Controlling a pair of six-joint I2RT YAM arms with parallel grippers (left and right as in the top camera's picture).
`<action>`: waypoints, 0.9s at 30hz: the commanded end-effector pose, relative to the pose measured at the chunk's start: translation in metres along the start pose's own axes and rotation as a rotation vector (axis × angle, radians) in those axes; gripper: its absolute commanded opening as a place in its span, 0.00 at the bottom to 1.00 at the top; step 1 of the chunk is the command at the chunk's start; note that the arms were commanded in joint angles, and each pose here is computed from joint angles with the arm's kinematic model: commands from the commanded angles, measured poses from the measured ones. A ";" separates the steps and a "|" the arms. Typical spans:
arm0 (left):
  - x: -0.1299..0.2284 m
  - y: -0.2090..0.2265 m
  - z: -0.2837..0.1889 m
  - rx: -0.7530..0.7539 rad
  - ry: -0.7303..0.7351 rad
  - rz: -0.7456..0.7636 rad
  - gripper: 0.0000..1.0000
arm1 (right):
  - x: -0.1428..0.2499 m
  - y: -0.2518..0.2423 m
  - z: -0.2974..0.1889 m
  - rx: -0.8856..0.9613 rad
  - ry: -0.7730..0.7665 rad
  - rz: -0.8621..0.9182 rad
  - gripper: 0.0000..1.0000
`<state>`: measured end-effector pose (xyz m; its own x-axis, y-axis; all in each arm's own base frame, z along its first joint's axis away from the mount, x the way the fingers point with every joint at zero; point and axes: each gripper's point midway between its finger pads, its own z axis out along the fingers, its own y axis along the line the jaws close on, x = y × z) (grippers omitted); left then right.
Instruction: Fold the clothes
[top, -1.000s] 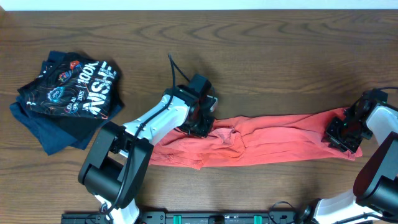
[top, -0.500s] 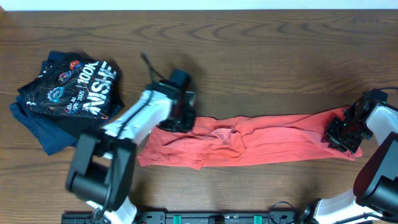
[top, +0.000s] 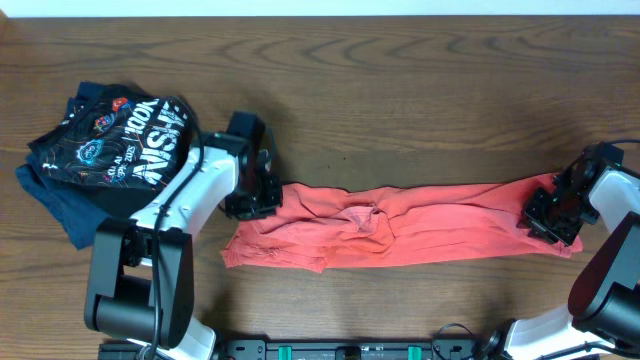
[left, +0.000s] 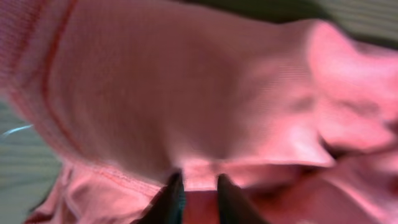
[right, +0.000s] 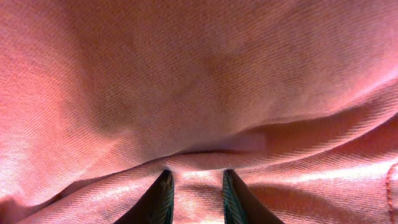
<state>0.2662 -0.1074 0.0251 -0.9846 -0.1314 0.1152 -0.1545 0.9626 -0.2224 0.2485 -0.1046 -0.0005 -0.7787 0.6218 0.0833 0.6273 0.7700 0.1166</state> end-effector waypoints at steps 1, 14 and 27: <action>0.006 0.011 0.014 -0.020 0.002 -0.022 0.27 | 0.002 0.005 -0.001 -0.001 -0.002 -0.018 0.25; -0.050 0.021 0.024 -0.044 -0.210 -0.014 0.34 | -0.043 0.032 -0.006 -0.102 -0.192 -0.058 0.27; -0.083 0.035 -0.010 -0.025 -0.295 -0.030 0.36 | -0.090 0.077 -0.039 -0.178 -0.402 -0.213 0.36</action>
<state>0.3295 -0.0722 0.0058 -0.9628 -0.2361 -0.1316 -0.2017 0.9517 -0.2314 0.3526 -0.1045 0.0178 -0.7930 0.5362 -0.2893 0.4757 0.8416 0.2559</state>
